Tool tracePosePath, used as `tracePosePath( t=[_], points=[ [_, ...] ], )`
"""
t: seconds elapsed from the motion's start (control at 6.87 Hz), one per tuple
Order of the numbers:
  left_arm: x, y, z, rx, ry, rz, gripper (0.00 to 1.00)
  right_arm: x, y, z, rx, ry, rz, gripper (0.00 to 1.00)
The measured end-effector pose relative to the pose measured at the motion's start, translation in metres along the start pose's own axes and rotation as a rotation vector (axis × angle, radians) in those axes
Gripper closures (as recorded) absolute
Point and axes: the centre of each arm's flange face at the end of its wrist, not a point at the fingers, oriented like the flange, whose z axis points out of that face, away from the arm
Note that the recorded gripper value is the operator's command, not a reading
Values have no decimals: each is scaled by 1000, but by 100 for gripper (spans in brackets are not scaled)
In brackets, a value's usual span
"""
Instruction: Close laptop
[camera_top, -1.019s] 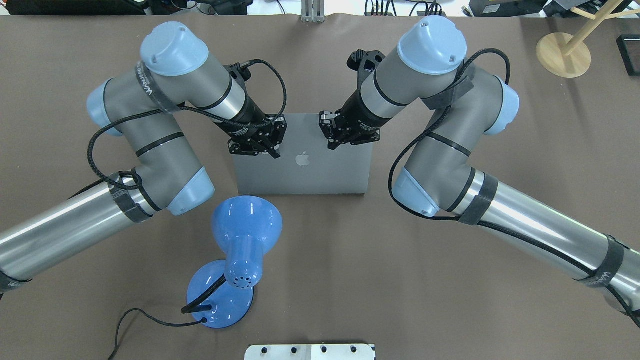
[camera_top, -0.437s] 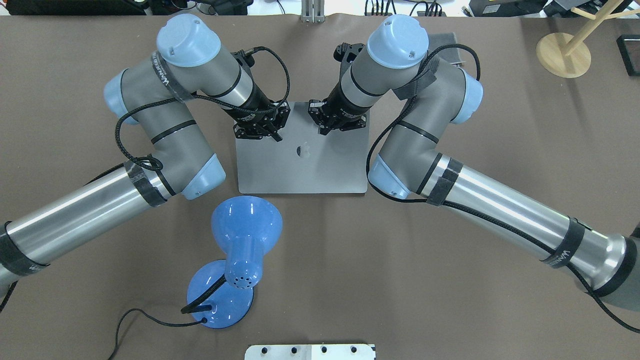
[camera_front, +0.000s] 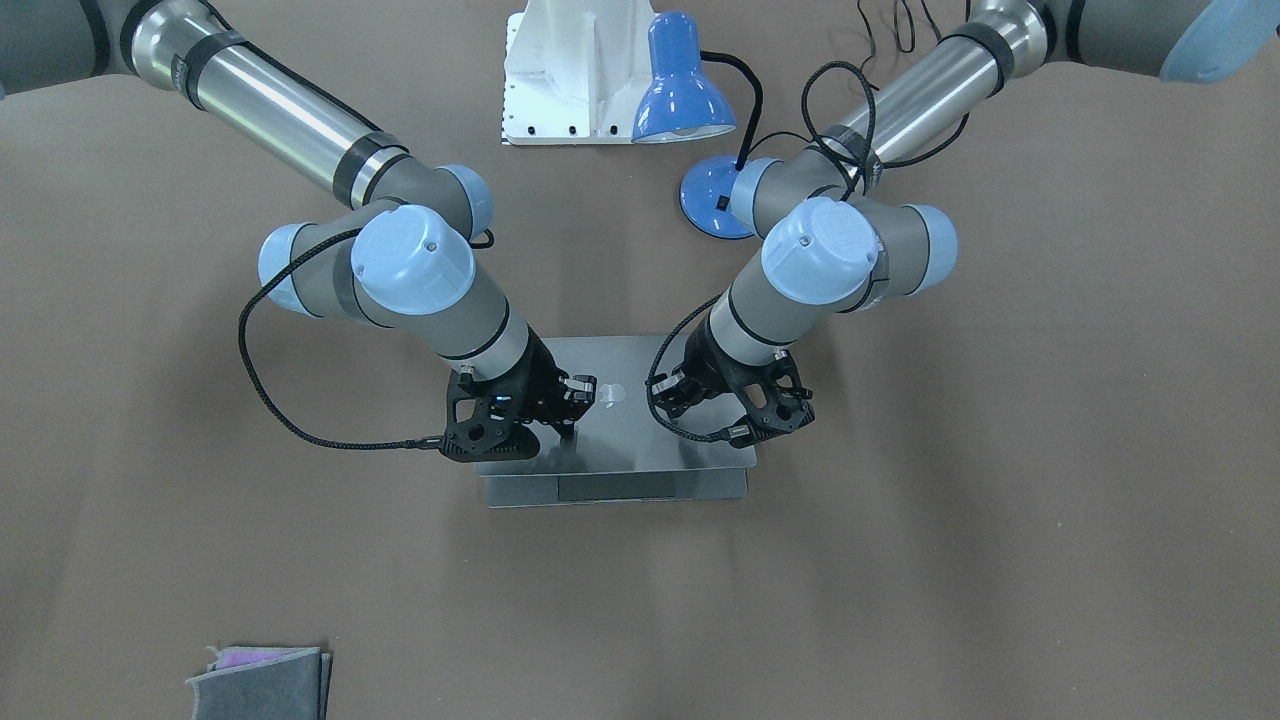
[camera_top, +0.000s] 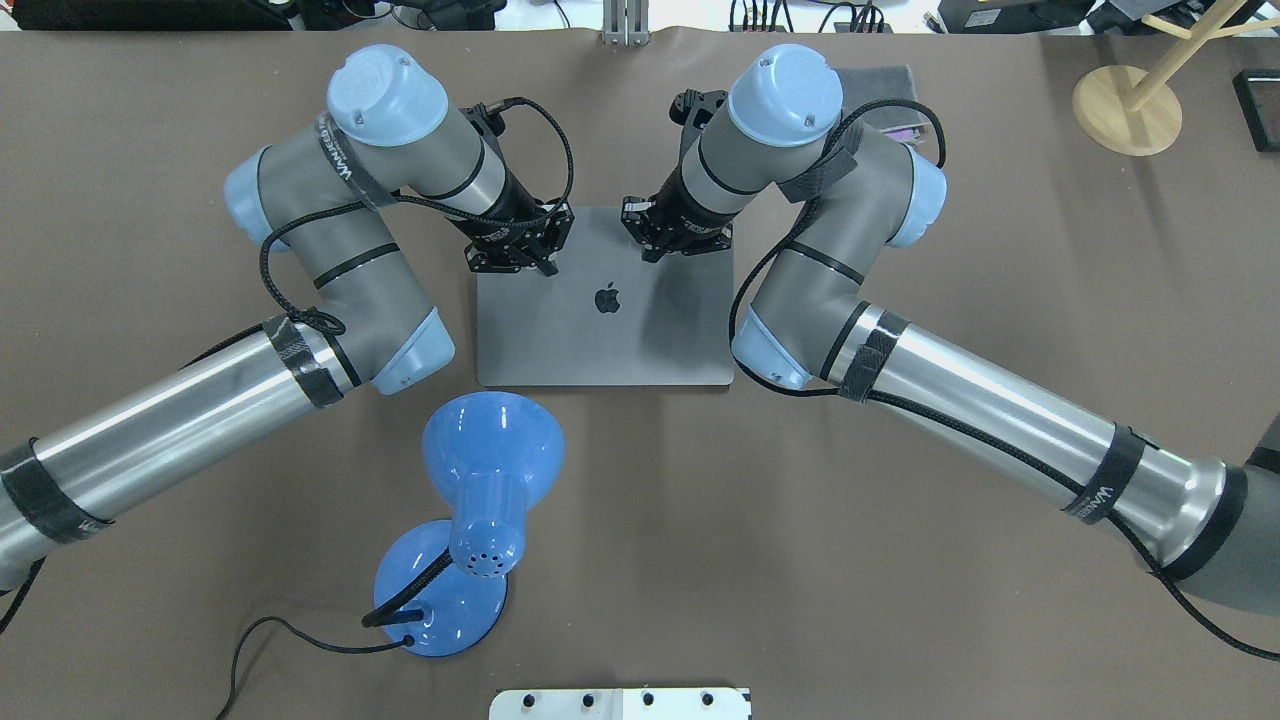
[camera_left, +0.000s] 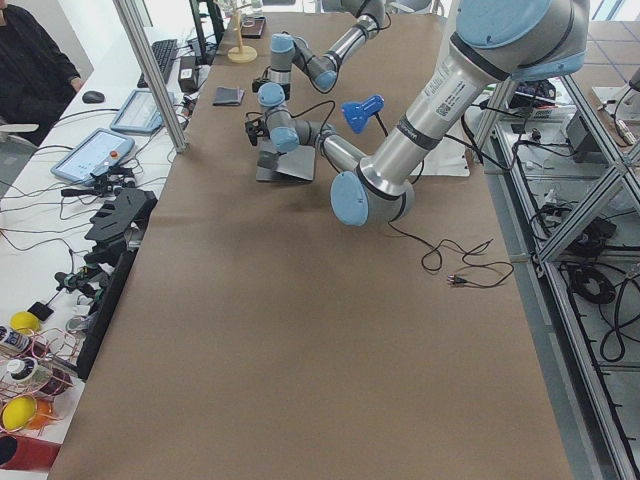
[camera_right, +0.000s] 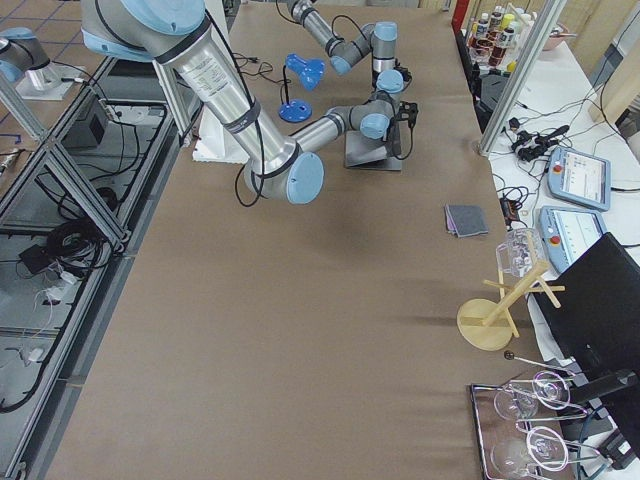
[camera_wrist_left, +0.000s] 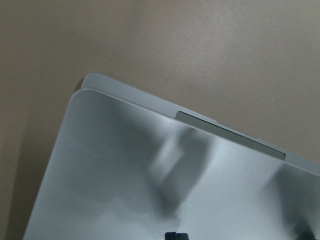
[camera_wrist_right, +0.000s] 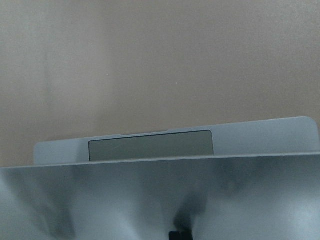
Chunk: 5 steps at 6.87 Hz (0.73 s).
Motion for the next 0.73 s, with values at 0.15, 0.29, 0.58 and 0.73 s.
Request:
tracePosePath(
  t=[0.15, 0.29, 0.58, 0.73],
  points=[
    [-2, -6, 14, 21, -3, 4, 100, 4, -5, 9, 9, 6, 1, 100],
    [-4, -10, 25, 36, -6, 7, 100, 9, -9, 18, 13, 7, 1, 100],
    [-4, -12, 31, 43, -9, 7, 100, 8, -13, 24, 16, 11, 4, 100],
    [-1, -12, 29, 43, -3, 9, 100, 0, -17, 20, 20, 3, 5, 100]
  ],
)
